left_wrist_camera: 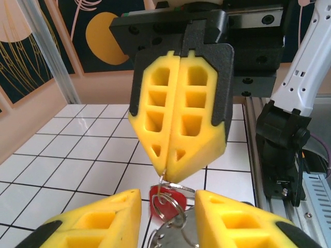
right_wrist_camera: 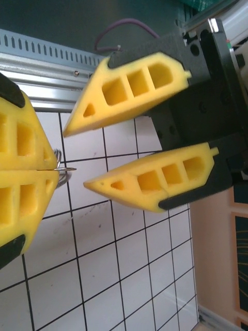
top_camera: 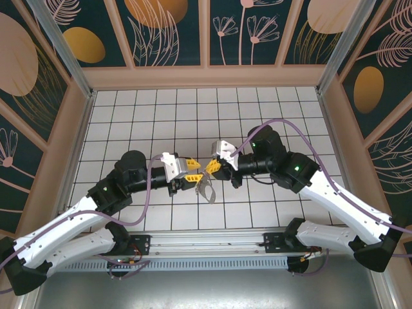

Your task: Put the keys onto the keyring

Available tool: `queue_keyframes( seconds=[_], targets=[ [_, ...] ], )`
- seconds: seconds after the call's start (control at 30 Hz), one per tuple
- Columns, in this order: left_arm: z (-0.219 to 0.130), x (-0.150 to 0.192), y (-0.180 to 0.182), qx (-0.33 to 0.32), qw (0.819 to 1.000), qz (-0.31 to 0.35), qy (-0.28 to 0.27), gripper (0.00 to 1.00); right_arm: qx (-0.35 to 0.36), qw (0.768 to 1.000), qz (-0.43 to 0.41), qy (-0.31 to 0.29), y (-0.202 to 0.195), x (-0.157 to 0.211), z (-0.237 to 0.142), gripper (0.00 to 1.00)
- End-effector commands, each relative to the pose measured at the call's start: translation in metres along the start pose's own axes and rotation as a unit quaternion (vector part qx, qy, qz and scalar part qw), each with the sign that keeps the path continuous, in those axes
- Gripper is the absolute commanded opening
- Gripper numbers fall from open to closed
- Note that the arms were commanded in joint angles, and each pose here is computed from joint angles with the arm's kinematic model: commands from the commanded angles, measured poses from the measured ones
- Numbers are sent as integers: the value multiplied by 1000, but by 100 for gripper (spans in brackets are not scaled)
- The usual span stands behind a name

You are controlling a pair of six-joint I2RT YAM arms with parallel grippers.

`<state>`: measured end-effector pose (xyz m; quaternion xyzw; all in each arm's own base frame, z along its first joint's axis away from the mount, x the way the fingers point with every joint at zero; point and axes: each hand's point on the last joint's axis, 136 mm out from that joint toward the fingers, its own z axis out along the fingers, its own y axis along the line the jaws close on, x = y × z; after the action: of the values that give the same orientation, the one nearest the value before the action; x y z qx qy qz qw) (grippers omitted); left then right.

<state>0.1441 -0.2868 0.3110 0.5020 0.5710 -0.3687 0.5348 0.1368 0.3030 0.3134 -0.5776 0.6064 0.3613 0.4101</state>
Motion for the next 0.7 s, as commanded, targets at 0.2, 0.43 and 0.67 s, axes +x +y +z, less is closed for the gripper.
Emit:
queue_keyframes(
  seconds=[0.2,0.43,0.67],
  targets=[
    [-12,22,28,-107,993,-42,6,42,90,996,13,25,-47,1,2,0],
    [-20,57,71,-240,966,-96,30,52,151,984,53,82,-94,33,27,0],
    [-37,94,103,-361,919,-156,39,83,168,978,88,88,-143,40,63,0]
  ],
)
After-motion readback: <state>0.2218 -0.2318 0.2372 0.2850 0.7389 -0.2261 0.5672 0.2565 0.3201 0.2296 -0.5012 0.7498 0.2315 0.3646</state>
